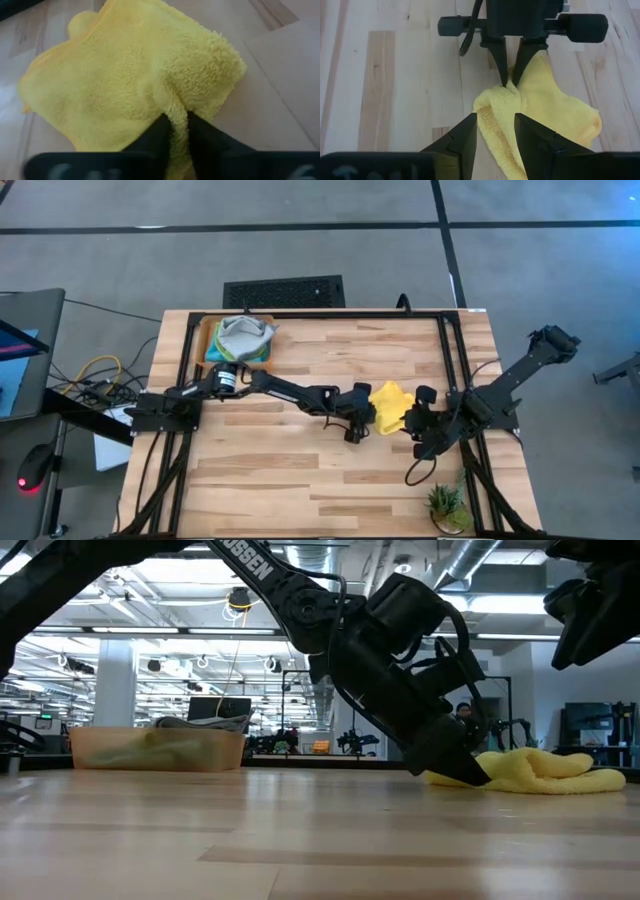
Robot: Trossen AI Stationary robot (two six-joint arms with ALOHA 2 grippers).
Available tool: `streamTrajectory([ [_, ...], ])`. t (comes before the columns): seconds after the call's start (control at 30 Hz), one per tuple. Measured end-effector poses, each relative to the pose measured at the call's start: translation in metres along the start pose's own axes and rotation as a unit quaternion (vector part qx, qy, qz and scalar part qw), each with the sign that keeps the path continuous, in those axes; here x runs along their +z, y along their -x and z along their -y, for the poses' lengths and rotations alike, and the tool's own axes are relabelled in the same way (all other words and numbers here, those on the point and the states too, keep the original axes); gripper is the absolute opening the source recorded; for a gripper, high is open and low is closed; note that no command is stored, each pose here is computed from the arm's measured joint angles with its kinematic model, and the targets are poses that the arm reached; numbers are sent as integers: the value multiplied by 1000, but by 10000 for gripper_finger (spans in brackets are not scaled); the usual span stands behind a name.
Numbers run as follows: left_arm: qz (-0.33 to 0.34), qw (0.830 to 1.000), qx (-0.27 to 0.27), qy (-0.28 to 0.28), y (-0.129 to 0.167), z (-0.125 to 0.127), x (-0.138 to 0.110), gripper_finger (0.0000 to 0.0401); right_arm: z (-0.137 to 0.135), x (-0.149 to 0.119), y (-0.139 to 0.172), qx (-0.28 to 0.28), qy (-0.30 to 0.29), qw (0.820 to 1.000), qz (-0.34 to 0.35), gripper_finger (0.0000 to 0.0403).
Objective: Fold microfiber towels
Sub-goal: Put the yellow microfiber cloth into the orange bin
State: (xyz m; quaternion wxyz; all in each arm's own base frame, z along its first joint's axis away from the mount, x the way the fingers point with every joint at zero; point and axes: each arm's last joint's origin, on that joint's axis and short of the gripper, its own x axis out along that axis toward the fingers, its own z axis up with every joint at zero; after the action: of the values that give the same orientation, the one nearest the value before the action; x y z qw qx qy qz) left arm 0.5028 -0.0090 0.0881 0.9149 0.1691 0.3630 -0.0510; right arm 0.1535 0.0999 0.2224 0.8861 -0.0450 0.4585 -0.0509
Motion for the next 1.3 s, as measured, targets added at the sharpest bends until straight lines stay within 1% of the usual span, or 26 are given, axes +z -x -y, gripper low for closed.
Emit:
streamTrajectory([
  [0.03, -1, 1000, 0, 5, 0, 0, 0, 23, 0, 0, 0, 0, 0, 1000, 0, 155],
  [0.07, -2, 1000, 0, 15, 0, 0, 0, 13, 0, 0, 0, 0, 0, 1000, 0, 155],
  [0.13, -2, 999, 1, 38, 1, -1, 1, 11, 0, 0, 0, 0, 0, 1000, 0, 155],
  [0.17, 2, 999, 3, 48, 5, -2, 5, 11, 0, 0, 0, 0, 0, 1000, 0, 155],
  [0.23, -7, 998, 3, 57, 11, -2, 7, 8, 0, 0, 0, 0, 0, 1000, 0, 155],
  [0.37, -39, 998, 8, 57, 32, -4, 16, 4, 0, 0, 0, 0, 0, 1000, 0, 155],
  [0.47, -56, 997, 22, 57, 49, -5, 24, 3, 0, 0, 0, 0, 0, 1000, 0, 155],
  [0.67, -70, 994, 37, 76, 85, -3, 43, 1, 0, 0, 0, 0, 1, 1000, 0, 155],
  [0.83, -69, 991, 83, 73, 115, -2, 59, 1, 0, 0, 0, 0, 0, 1000, 0, 155],
  [1.03, -75, 983, 120, 113, 145, -9, 67, 0, 0, 0, 0, -1, 1, 1000, -2, 155],
  [1.17, -79, 978, 151, 120, 161, -13, 71, 0, 0, -1, 0, -2, 2, 1000, -3, 155],
  [1.3, -85, 970, 188, 132, 184, -18, 75, 0, 0, -1, 0, -2, 2, 1000, -3, 155],
])
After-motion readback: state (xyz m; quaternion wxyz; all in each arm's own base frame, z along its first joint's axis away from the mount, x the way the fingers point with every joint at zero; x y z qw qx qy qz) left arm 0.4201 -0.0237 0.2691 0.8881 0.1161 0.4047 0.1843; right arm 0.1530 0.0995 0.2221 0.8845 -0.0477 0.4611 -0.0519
